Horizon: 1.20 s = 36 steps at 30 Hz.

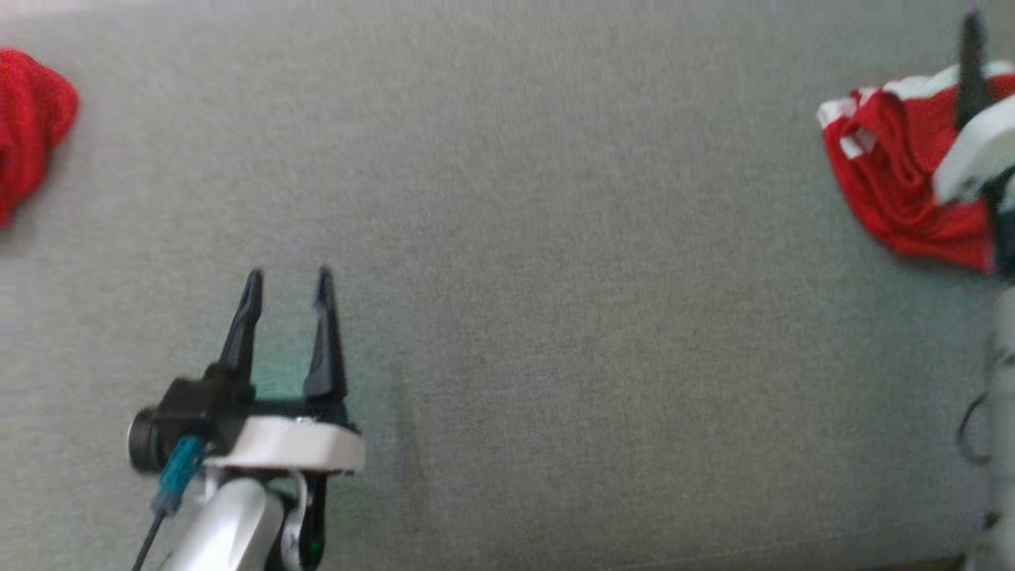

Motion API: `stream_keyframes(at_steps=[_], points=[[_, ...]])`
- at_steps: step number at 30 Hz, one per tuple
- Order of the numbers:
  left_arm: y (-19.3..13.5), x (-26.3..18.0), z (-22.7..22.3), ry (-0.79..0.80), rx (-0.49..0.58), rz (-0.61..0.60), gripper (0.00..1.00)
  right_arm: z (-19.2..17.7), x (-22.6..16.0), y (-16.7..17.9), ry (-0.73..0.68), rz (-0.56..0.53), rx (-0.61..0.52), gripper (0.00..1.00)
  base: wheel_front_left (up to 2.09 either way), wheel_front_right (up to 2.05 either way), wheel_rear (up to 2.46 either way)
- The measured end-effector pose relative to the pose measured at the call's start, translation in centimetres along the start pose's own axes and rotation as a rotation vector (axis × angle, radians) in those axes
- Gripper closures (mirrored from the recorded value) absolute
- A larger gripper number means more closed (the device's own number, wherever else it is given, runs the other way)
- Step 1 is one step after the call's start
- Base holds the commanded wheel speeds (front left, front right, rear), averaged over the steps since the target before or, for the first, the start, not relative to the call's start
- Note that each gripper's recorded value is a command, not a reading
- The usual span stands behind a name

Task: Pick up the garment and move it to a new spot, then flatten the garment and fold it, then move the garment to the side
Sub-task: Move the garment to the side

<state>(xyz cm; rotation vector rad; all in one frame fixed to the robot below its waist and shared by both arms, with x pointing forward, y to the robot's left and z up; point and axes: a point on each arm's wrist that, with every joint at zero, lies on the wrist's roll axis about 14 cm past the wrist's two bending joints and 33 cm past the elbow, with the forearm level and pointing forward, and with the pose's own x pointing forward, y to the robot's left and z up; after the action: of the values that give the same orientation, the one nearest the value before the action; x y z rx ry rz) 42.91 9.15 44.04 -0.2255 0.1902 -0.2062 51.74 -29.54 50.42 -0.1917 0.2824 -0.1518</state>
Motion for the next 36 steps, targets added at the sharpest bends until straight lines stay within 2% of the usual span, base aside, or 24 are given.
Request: stream_keyframes(at_steps=[8, 17, 27, 36], points=[[2.6, -4.8, 0.7, -0.015, 0.008, 0.106, 0.0, -0.9, -6.0, 6.8, -0.095, 0.153, 0.048, 0.0, 0.0, 0.0, 0.0], [4.3, -10.8, 0.2, -0.017, 0.013, 0.182, 0.0, -3.5, -13.1, 11.3, -0.112, 0.269, 0.115, 0.0, 0.0, 0.0, 0.0], [5.0, -13.4, 0.0, -0.025, -0.011, 0.227, 0.0, -3.8, -17.1, 13.6, -0.161, 0.35, 0.216, 0.0, 0.0, 0.0, 0.0], [4.4, -13.7, -0.4, -0.013, -0.015, 0.213, 0.0, -4.7, -18.4, 13.8, -0.169, 0.36, 0.23, 0.0, 0.0, 0.0, 0.0]])
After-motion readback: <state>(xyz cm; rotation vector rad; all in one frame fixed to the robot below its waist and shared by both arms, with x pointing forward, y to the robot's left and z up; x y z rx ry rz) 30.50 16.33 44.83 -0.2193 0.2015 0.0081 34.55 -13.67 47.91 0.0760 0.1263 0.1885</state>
